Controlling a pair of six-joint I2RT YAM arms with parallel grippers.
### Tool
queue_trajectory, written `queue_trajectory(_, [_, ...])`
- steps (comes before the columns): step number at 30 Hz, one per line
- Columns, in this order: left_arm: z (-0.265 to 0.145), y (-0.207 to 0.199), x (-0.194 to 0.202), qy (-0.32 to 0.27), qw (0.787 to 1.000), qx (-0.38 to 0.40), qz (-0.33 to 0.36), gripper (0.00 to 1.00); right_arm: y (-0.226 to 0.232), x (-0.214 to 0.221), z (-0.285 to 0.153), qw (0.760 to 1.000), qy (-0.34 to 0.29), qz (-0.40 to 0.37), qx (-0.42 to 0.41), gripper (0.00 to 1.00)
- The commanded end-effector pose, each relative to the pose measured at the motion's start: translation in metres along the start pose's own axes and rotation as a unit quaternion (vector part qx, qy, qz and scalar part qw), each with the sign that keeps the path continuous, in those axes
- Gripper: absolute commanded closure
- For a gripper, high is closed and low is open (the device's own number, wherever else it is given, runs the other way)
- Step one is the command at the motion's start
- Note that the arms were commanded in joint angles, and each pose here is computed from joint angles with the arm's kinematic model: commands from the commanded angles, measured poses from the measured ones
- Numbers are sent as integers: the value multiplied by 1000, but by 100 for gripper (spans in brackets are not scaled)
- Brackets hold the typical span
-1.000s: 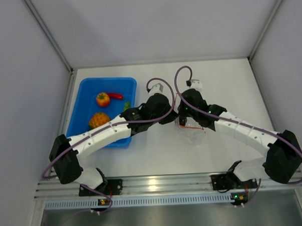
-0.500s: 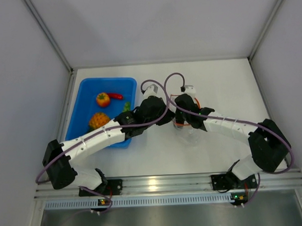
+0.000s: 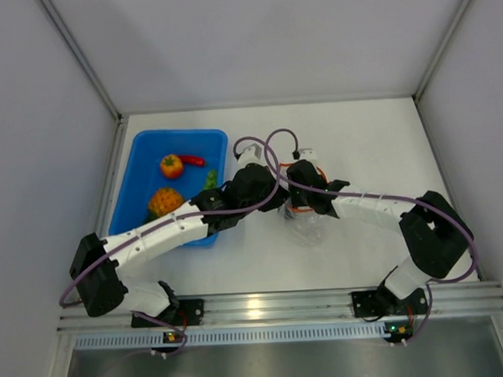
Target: Open the zip-top bag and remove the fake food
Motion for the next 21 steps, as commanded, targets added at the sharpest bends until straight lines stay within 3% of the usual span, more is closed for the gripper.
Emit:
queue_trajectory(1, [4,4,-3,-16,1000,4,8,100,14,-5,-4,998,-11,0,-56,75])
queue_trajectory(17, [-1,39,-3,-38,998,-42,38,100,9,24,-8,997,51,-39,-43,57])
queue_trajectory(20, [4,44,0,-35,997,-51,40,100,7,26,-15,996,61,-43,-41,47])
queue_trajectory(21, [6,46,1,-33,997,-55,42,100,7,28,-16,996,65,-45,-40,39])
Point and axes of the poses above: each gripper's point midway between its finger pads, its own z axis out along the fingers, its own y axis along the line the jaws close on, x = y × z, the point moved 5 cm from there along -z, back along the fingers, and after that the axes turned 8 degrees about -z, right-handed, at the moved point
